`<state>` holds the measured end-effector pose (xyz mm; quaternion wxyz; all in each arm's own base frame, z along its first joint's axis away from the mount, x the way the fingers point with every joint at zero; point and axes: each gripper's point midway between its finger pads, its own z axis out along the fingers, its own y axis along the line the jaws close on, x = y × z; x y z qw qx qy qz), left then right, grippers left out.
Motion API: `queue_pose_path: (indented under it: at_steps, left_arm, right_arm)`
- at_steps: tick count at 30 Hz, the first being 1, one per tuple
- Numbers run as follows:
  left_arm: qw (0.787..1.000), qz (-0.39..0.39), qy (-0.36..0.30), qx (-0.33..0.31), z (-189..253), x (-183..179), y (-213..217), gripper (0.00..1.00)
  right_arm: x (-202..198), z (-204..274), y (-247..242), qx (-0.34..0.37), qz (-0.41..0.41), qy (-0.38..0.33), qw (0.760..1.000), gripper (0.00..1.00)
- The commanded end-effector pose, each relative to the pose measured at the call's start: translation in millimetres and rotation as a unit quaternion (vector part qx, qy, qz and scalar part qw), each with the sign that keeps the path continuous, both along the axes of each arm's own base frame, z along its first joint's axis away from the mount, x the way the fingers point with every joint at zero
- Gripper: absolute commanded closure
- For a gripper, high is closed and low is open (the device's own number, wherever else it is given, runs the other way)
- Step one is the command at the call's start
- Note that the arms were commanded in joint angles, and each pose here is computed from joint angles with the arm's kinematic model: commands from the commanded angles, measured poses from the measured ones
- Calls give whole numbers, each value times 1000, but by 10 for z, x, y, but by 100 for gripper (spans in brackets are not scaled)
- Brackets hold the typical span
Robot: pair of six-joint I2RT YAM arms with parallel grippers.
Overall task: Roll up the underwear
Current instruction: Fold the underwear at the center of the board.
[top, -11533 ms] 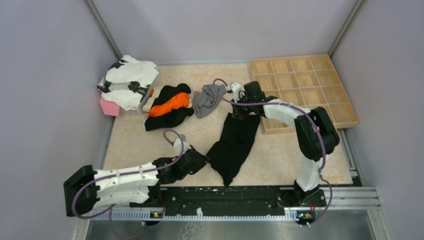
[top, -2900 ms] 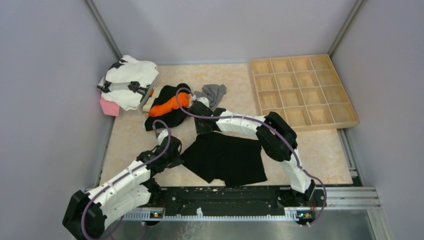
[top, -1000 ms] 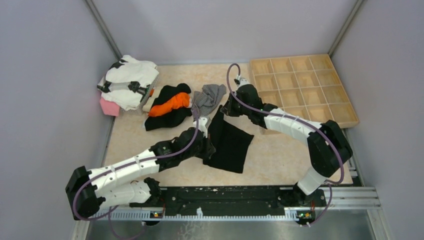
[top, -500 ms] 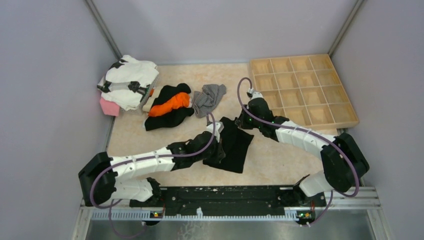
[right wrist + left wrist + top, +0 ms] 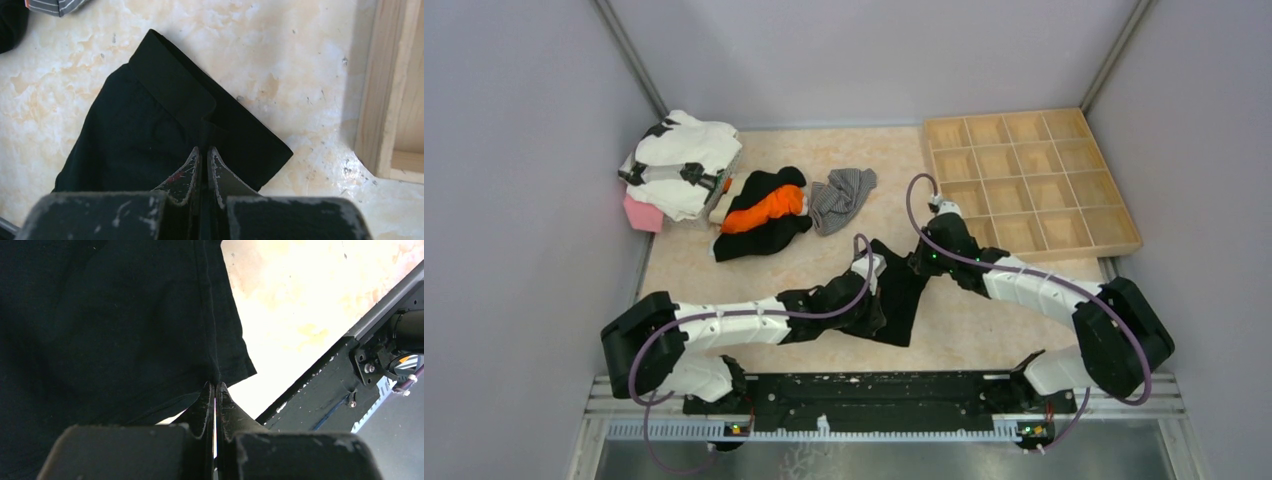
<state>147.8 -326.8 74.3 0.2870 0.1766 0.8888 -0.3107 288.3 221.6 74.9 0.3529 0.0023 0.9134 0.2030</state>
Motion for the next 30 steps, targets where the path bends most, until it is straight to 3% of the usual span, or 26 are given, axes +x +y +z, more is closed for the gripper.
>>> queue_pose_path:
  at_steps: [1, 30]
  left_arm:
    - [1000, -13, -4, -22, 31, -30, -145, 100]
    - [998, -65, 14, -14, -188, -361, -434, 100]
  right_arm:
    - [38, 99, -114, 3, -24, -23, 999, 100]
    - [39, -142, -418, -61, -51, -15, 997, 92]
